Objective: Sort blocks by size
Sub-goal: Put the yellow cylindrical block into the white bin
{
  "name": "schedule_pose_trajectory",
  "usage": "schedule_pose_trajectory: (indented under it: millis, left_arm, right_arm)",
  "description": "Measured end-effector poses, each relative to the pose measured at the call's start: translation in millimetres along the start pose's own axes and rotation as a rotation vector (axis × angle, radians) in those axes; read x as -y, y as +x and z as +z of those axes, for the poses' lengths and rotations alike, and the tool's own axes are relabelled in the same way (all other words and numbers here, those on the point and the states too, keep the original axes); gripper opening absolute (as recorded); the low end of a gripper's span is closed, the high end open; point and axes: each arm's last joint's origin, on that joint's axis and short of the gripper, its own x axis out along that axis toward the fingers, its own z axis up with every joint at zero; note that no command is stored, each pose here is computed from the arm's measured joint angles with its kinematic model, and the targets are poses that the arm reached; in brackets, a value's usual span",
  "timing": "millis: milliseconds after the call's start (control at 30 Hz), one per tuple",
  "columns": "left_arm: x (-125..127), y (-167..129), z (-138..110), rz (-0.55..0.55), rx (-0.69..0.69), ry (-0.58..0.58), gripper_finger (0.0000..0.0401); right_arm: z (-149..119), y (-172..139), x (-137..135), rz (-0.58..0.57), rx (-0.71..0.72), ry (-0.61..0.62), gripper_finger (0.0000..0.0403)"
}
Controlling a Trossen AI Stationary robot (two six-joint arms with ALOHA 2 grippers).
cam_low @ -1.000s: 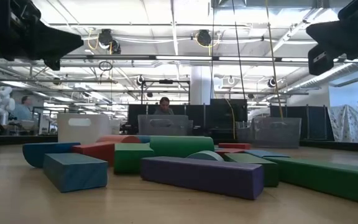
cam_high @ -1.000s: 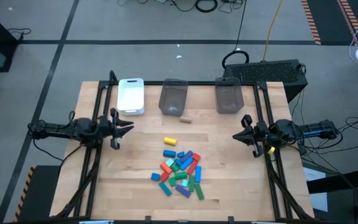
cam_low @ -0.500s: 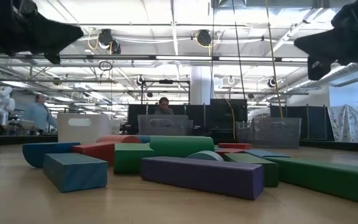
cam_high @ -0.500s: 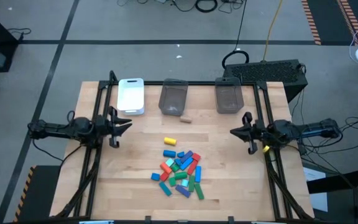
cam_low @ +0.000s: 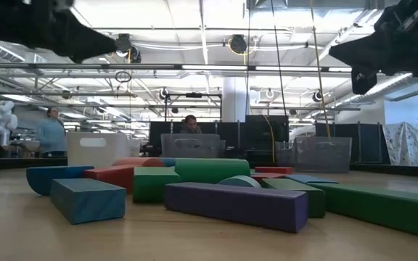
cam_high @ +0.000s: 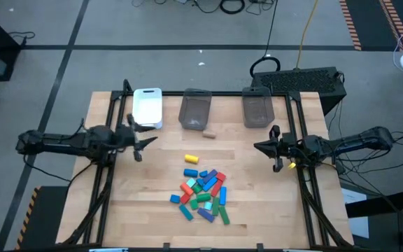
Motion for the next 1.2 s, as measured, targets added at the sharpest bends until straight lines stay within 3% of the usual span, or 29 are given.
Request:
schedule_pose_trajectory:
  millis: [233,433,600,900,1200]
  left_arm:
    - [12,38,-6,-0.106,-0.196,0.017,0.0179]
    - [18,62,-6,-0.122,-0.290,0.036,0.0179]
    - [24,77,-9,-0.182,-0.343,0.037,0.0179]
    - [39,109,-35,-0.300,-0.505,0.051,0.0179]
    - [47,129,-51,-0.348,-0.588,0.082,0.0179]
  right_arm:
    - [3,17,-3,-0.065,-0.090,-0.034,0.0002]
    - [3,32,-7,-0.073,-0.164,-0.124,0.0008]
    - [-2,42,-8,-0.084,-0.222,-0.149,0.0048]
    - [-8,53,-8,-0.161,-0.238,-0.215,0.0145]
    - [-10,57,-8,-0.160,-0.222,-0.199,0.0175]
